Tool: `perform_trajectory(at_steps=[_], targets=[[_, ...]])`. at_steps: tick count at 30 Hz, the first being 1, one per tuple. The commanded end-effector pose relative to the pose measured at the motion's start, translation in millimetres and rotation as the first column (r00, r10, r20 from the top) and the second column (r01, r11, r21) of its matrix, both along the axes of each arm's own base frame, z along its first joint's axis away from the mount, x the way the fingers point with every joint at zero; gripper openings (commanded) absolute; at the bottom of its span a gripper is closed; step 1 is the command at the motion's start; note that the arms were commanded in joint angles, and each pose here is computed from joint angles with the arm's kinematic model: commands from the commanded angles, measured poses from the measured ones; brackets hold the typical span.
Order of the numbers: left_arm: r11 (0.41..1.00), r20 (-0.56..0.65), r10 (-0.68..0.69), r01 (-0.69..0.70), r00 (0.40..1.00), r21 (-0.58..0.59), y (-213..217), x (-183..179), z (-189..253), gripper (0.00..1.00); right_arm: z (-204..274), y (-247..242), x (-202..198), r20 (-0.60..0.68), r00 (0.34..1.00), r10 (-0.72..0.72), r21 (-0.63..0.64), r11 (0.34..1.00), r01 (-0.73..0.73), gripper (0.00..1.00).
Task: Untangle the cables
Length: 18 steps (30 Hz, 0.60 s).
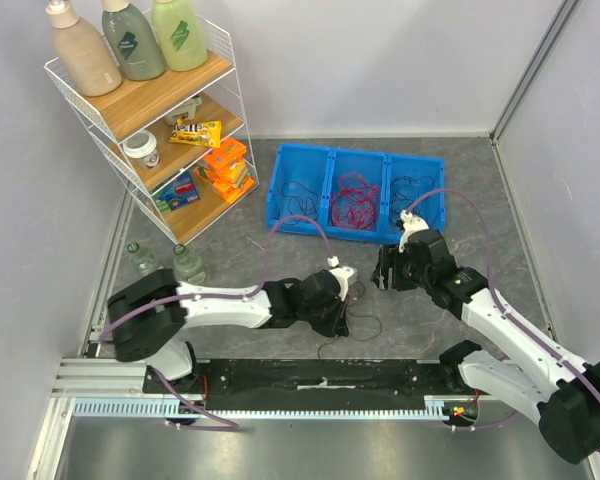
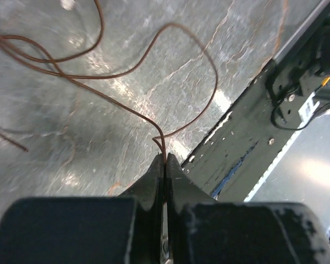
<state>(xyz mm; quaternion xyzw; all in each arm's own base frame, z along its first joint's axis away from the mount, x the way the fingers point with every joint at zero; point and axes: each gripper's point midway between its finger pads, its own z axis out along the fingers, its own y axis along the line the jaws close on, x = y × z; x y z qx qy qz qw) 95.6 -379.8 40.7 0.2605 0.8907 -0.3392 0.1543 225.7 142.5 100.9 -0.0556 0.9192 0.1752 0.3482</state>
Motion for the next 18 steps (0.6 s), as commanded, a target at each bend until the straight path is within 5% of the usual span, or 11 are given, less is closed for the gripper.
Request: perform_trajectory(at_steps=[1,13,18], targets=[[0.988,0.185,0.113,-0.090,0.976,-0.127,11.1,27.3,63.6,0.02,-6.8,21.0,-4.3,-0.021,0.998,0.064,0.097,0.993,-0.062,0.75],[0.952,0.250,0.248,-0.187,0.936,-0.245,40.9,37.6,106.3,0.02,-16.5,83.3,-44.2,-0.108,0.968,0.228,0.487,0.861,-0.149,0.81],[0.945,0.267,0.269,-0.200,0.926,-0.259,48.2,39.8,116.3,0.02,-21.6,98.5,-55.6,-0.136,0.954,0.267,0.541,0.827,-0.154,0.61]])
